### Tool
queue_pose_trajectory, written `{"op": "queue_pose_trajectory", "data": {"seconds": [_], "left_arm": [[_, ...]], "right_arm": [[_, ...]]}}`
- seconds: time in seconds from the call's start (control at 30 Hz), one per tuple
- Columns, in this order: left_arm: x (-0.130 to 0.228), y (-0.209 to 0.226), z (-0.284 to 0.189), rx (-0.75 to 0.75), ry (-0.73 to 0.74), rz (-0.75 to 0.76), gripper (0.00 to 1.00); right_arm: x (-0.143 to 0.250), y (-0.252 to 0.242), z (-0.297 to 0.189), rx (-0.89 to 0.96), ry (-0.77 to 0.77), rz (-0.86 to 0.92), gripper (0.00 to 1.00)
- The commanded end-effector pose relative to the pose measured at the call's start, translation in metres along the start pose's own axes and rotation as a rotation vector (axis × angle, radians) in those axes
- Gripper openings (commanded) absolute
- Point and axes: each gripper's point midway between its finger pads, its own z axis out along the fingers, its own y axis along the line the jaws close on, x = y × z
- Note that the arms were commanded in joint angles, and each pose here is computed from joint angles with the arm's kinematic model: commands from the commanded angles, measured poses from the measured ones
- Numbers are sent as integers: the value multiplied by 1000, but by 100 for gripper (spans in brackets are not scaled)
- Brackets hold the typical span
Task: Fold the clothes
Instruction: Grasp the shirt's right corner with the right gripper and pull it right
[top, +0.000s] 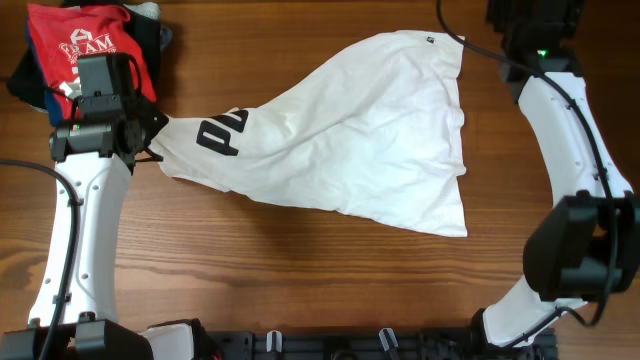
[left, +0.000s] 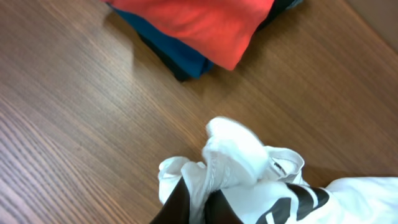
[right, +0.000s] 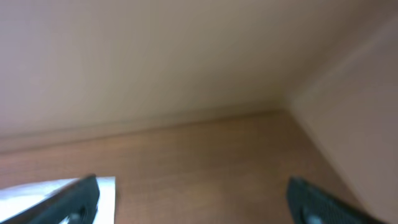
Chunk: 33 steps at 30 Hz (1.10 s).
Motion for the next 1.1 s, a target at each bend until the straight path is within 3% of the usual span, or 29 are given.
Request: {"op": "queue_pose_trajectory", "data": {"seconds": [0.0, 0.07, 0.13, 0.27, 0.47, 0.57, 0.63, 0.67, 0.7, 0.73, 0.8, 0.83, 0.9, 0.97, 1.0, 1.03, 1.07], "left_arm": [[-5, 4, -1, -19, -21, 1, 8], [-5, 4, -1, -19, -21, 2, 8], [-5, 4, -1, -19, -20, 2, 8], [-5, 4, -1, -18, -20, 2, 9], [-5, 4, -1, -19, -20, 2, 9], [-4, 5, -1, -21, -16, 3, 9], [-4, 5, -1, -23, -14, 3, 9], [-4, 5, -1, -23, -14, 3, 9], [-4, 5, -1, -23, -14, 3, 9], [-4, 5, -1, -23, -14, 3, 9], [-4, 5, -1, -23, -15, 3, 9], [-4, 5, -1, -23, -14, 3, 9], [-3, 5, -1, -23, -13, 4, 9], [-3, 6, -1, -25, -11, 4, 9], [-3, 6, -1, -26, -11, 5, 9], [-3, 6, -1, -26, -11, 5, 9], [-3, 6, -1, -26, -11, 5, 9]], "right_arm": [[51, 28, -40, -213, 243, -24, 100], [123, 51, -80, -390, 573, -2, 99], [168, 60, -112, -467, 789, 11, 99], [239, 73, -129, -469, 992, 62, 99], [314, 111, -126, -484, 998, 88, 99], [333, 105, -117, -374, 987, 149, 99], [337, 105, -115, -369, 979, 156, 87], [336, 106, -115, -373, 975, 157, 72], [333, 108, -115, -398, 970, 147, 40], [326, 111, -113, -412, 954, 150, 25], [271, 113, -86, -419, 776, 133, 5], [250, 111, -76, -396, 709, 139, 4], [197, 113, -59, -407, 548, 136, 4], [174, 113, -51, -408, 472, 158, 4], [175, 111, -50, -404, 478, 160, 41], [182, 109, -53, -402, 503, 141, 72], [191, 107, -57, -398, 539, 115, 82]]}}
